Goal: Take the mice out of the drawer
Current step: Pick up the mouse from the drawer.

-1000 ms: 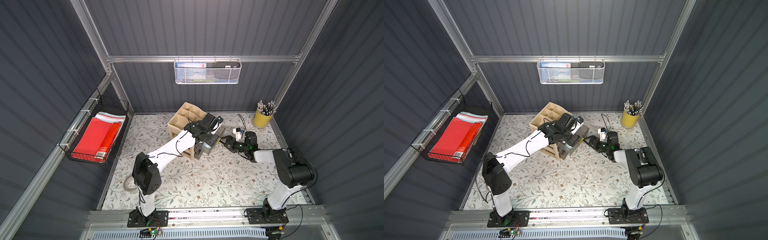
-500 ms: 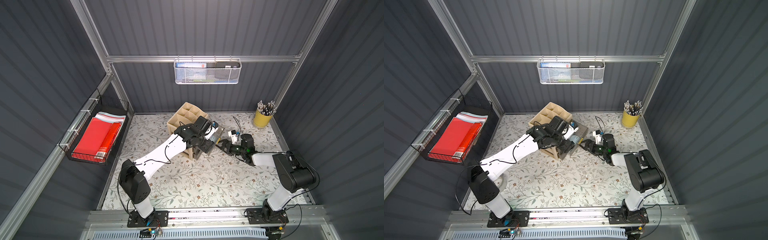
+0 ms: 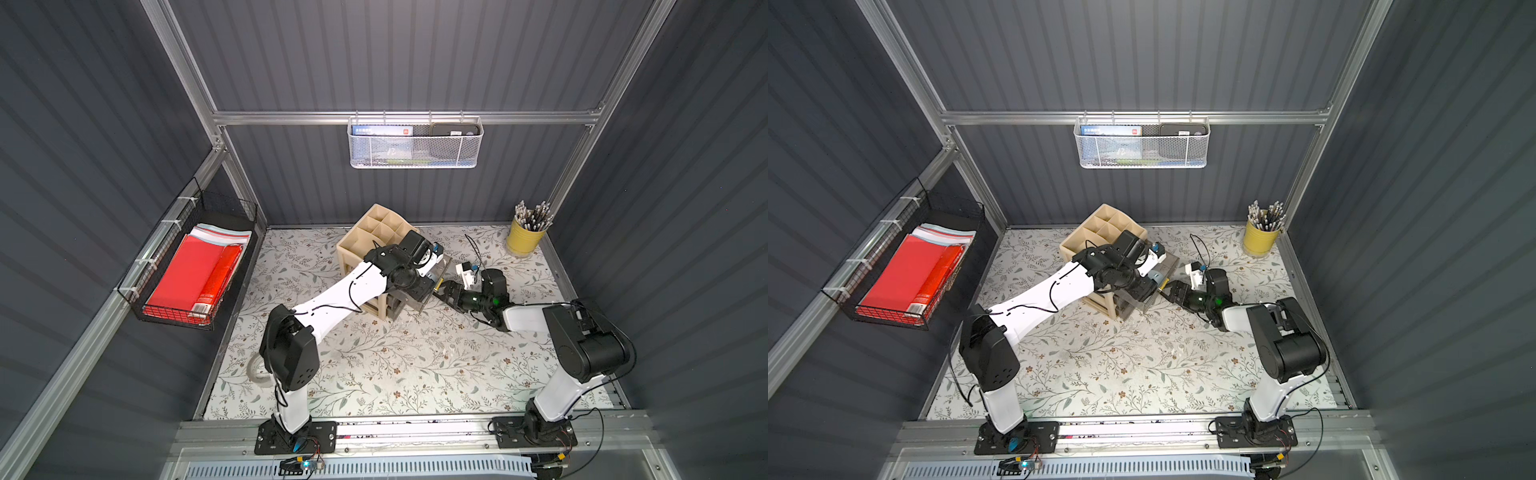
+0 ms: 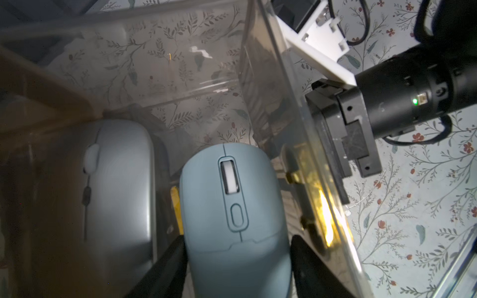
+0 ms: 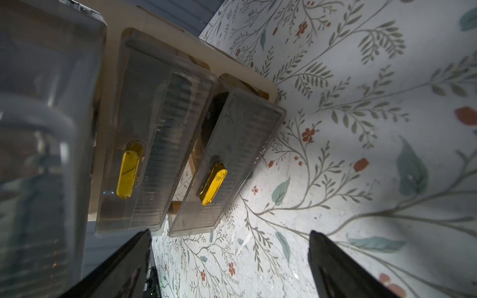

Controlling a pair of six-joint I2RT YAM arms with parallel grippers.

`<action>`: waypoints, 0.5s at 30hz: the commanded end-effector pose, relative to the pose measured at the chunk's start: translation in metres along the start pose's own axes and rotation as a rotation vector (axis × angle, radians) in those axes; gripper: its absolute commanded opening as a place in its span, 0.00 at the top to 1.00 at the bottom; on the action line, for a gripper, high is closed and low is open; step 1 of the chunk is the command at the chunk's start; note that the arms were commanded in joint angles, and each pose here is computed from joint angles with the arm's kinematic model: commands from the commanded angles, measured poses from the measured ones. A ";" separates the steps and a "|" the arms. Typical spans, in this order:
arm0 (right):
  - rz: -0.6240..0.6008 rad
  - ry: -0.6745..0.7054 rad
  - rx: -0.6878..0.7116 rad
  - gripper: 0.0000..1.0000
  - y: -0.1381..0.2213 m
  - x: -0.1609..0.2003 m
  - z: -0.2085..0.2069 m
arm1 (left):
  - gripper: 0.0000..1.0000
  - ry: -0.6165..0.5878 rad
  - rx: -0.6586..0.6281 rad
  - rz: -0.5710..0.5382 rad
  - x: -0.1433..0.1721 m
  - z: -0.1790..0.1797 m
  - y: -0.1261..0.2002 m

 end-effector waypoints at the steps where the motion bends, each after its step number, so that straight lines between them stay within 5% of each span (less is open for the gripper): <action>1: 0.003 0.050 -0.026 0.01 -0.001 0.000 0.006 | 0.36 -0.022 0.006 0.161 0.036 -0.002 -0.029; 10: 0.004 0.058 -0.030 0.01 -0.003 -0.001 0.007 | 0.43 -0.040 -0.073 0.168 0.040 0.003 -0.029; 15: 0.008 0.056 -0.027 0.01 -0.006 -0.001 0.006 | 0.55 -0.031 -0.105 0.173 0.044 0.005 -0.029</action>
Point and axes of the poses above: each gripper's point midway between its finger pads, its own y axis back along the fingers, its own z axis along the line the jaws close on, x = y × z, the point moved 1 cm from there along y, back along the fingers, and after that the axes turned 8 degrees about -y, right-handed, at the moved point
